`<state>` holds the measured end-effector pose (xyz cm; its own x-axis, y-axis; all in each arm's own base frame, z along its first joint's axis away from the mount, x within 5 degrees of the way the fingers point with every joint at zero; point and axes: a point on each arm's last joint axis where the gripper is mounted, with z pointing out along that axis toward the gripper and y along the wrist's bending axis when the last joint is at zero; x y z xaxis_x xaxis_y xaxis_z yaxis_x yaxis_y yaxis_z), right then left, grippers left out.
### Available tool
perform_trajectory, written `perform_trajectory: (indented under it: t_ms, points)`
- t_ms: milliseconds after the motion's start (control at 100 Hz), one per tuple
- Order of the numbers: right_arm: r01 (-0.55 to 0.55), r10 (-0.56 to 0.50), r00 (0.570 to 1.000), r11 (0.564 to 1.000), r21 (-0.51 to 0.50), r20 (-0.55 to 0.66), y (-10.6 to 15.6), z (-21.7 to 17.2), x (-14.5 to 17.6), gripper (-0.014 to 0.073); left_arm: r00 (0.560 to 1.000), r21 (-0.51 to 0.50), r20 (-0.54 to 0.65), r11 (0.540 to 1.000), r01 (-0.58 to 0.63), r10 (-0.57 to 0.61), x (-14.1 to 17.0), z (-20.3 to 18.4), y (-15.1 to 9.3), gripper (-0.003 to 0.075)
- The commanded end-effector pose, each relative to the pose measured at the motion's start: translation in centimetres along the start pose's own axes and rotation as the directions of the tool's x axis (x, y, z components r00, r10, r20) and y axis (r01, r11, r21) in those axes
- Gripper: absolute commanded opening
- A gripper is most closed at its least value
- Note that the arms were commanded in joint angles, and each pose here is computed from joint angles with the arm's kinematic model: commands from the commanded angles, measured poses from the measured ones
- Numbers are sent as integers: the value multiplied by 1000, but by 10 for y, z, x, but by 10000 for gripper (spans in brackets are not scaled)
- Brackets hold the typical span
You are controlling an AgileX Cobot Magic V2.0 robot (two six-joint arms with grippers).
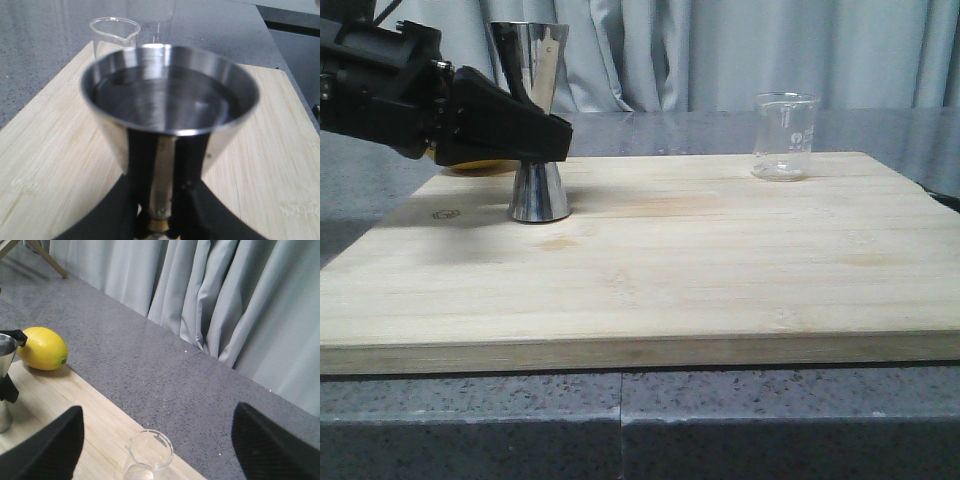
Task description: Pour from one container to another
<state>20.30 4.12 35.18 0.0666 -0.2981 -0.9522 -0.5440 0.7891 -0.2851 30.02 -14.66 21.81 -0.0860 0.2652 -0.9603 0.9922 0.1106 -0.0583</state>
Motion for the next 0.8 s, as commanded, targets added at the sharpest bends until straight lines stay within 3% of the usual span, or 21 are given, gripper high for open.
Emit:
perform_trajectory:
  t_ms: [0, 790]
  points:
    - [-8, 8, 999, 1000, 18, 49, -2, -4, -11, 522, 984, 110, 177, 993, -42, 22, -30, -4, -14, -1]
    - [-8, 8, 999, 1000, 18, 49, -2, -4, -11, 522, 984, 111, 176, 993, -39, 19, -30, -4, -14, 2]
